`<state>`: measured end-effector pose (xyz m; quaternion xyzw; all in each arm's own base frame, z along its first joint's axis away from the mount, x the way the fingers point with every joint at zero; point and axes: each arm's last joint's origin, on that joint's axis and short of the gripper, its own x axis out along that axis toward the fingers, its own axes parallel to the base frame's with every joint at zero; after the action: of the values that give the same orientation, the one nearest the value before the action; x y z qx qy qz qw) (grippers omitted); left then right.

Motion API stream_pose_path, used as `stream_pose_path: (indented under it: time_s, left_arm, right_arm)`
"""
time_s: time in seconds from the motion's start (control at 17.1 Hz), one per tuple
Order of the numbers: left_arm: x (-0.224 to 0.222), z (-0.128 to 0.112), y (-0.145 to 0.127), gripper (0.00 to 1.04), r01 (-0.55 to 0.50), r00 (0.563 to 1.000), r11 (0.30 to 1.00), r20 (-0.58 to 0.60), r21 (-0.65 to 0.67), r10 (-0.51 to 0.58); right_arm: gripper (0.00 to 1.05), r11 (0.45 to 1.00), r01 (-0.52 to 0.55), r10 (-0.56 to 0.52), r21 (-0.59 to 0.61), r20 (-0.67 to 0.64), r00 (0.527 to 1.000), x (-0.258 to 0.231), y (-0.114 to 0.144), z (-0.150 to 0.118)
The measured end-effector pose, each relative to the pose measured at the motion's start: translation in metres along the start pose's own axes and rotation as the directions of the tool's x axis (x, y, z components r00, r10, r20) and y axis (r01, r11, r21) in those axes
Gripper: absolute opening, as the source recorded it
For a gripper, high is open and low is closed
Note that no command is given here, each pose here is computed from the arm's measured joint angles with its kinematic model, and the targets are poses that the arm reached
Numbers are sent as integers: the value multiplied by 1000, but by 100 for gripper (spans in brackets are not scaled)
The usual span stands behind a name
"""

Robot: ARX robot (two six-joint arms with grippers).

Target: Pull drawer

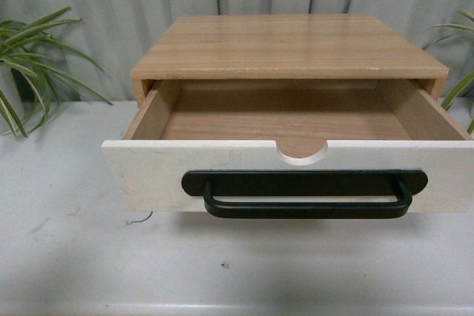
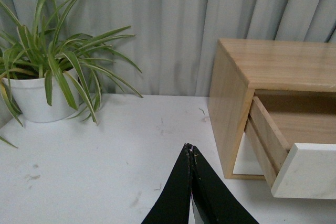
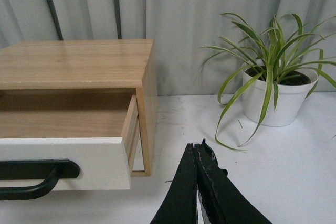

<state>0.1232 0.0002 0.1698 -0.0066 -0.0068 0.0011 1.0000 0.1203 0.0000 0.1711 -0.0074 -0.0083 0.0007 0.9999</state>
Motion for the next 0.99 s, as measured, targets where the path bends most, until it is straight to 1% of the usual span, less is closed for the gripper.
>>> stream_pose_path:
  time_s: [0.82,0.99]
  left_arm:
    - [-14,0,0,2,0,1000,1000,-3,0,0]
    - [-15,0,0,2,0,1000,1000,-5,0,0]
  right_arm:
    - [2,1000,0,0,0,-4,1000,-13,0,-1]
    - [2,1000,0,0,0,-43,999,-16,0,-5]
